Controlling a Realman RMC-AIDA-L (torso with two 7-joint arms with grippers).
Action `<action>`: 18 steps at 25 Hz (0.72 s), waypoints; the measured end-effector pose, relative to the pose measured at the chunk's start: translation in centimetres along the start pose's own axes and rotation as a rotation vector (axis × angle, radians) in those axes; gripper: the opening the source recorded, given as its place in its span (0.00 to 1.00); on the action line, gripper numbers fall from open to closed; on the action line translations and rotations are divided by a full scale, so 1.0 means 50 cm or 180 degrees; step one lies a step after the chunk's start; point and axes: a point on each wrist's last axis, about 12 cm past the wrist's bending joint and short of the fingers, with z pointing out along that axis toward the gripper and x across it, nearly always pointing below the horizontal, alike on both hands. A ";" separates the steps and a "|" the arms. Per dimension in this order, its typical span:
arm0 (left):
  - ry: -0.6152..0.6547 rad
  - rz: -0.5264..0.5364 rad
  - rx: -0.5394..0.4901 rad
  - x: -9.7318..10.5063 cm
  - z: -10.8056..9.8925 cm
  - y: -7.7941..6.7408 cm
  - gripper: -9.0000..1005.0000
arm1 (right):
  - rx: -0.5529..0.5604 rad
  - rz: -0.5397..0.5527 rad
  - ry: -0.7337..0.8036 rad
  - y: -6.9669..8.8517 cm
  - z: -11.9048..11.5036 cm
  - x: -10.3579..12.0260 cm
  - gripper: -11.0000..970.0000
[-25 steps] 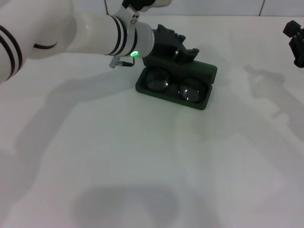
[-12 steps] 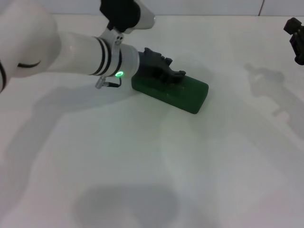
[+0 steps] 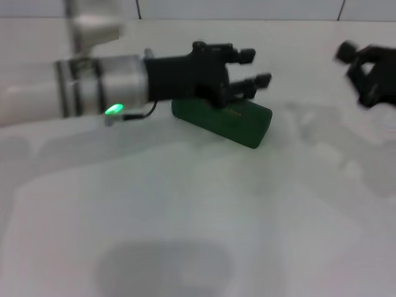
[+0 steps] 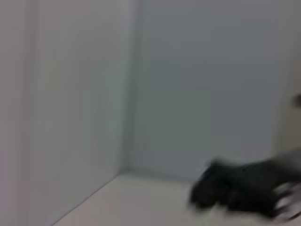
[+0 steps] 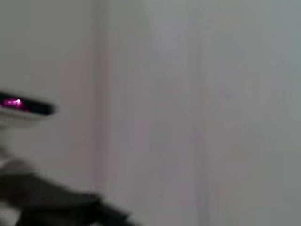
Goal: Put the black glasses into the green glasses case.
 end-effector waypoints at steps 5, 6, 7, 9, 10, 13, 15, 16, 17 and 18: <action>-0.0507 -0.0011 0.0450 0.020 -0.094 -0.056 0.70 | -0.1048 -0.0077 0.0049 0.051 0.012 -0.029 0.04; -0.0560 -0.0055 0.0428 0.029 -0.110 -0.062 0.70 | -0.1133 -0.0011 0.0079 0.054 0.013 -0.032 0.06; -0.0571 -0.0087 0.0406 0.035 -0.119 -0.065 0.71 | -0.1194 0.0056 0.0110 0.056 0.017 -0.035 0.07; -0.0561 -0.0200 0.0292 0.061 -0.145 -0.069 0.74 | -0.1242 0.0119 0.0145 0.058 0.021 -0.037 0.09; -0.0550 -0.0223 0.0259 0.071 -0.151 -0.071 0.76 | -0.1263 0.0134 0.0163 0.059 0.023 -0.036 0.10; -0.0530 -0.0246 0.0196 0.100 -0.162 -0.078 0.80 | -0.1408 0.0091 0.0250 0.072 0.028 -0.030 0.16; -0.0525 -0.0240 0.0189 0.109 -0.163 -0.081 0.84 | -0.1486 0.0048 0.0305 0.079 0.033 -0.025 0.21; -0.0526 -0.0248 0.0185 0.112 -0.163 -0.082 0.85 | -0.1518 0.0025 0.0333 0.082 0.037 -0.023 0.23; -0.0529 -0.0255 0.0179 0.115 -0.163 -0.084 0.87 | -0.1549 0.0011 0.0355 0.085 0.040 -0.021 0.25; -0.0538 -0.0254 0.0173 0.118 -0.163 -0.087 0.88 | -0.1567 0.0002 0.0369 0.086 0.043 -0.020 0.28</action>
